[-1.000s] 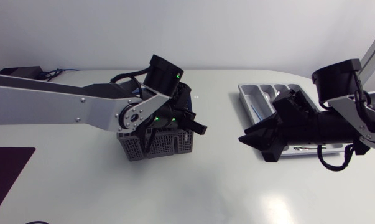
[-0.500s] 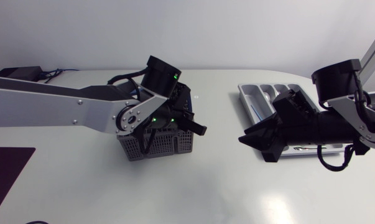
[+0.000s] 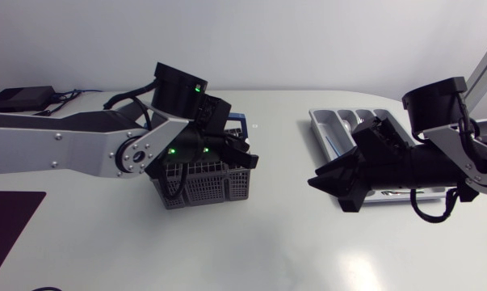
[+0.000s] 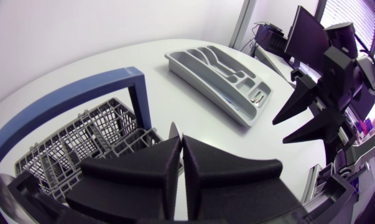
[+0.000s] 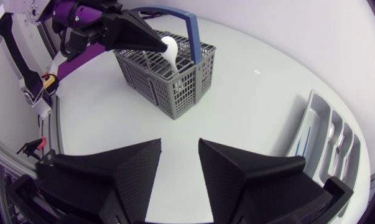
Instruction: Unload the cutlery basket into the drawer organizer.
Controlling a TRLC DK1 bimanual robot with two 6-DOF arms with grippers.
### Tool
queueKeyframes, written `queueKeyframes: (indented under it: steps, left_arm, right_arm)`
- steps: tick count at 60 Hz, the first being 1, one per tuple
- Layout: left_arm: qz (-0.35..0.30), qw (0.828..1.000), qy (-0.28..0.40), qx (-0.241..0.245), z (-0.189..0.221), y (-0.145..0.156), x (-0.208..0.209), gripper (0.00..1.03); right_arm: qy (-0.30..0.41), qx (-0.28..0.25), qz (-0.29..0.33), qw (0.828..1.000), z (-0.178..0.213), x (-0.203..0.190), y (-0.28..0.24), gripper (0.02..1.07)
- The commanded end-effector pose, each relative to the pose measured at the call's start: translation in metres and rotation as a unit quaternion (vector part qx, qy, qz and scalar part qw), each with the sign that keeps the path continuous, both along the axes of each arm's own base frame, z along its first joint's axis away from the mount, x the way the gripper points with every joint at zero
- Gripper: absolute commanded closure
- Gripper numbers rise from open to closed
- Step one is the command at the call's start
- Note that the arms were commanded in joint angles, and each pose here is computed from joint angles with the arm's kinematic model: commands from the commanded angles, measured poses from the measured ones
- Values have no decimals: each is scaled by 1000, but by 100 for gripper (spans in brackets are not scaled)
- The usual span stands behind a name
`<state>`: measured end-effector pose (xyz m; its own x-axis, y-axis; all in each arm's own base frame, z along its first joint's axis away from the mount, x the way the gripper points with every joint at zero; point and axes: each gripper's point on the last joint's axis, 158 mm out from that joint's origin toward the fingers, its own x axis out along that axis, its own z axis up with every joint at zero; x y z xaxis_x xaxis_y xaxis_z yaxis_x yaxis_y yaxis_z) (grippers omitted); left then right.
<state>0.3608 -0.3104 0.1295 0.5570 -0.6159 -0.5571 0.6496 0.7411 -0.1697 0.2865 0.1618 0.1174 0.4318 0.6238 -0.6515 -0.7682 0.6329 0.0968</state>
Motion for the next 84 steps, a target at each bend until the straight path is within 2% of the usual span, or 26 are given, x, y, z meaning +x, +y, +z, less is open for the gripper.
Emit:
queueKeyframes:
  steps: [1, 22, 51, 58, 68, 79, 84]
  left_arm:
    - [6, 1000, 3, -23, 10, 6, -4, 99]
    - [-13, 997, 15, -76, 46, 5, -10, 99]
    - [-33, 994, -22, -103, 102, 14, -27, 99]
    - [-54, 993, -28, -101, 111, 14, -35, 99]
    - [-119, 988, -17, -92, 111, 9, -53, 99]
    - [-195, 978, -12, -73, 106, 3, -78, 99]
    - [-219, 973, -11, -68, 105, 2, -86, 99]
  right_arm:
    - [12, -1, 10, 1000, -11, -6, 3, 60]
    - [13, 2, 14, 1000, -8, -7, 7, 60]
    - [4, 3, 15, 1000, 0, -5, 8, 60]
    - [-10, 4, 24, 1000, 5, -8, 9, 60]
    - [-27, 18, 49, 998, 18, -16, 16, 60]
    - [-45, 27, 90, 995, 25, -25, 23, 52]
    - [-50, 35, 107, 992, 28, -29, 28, 51]
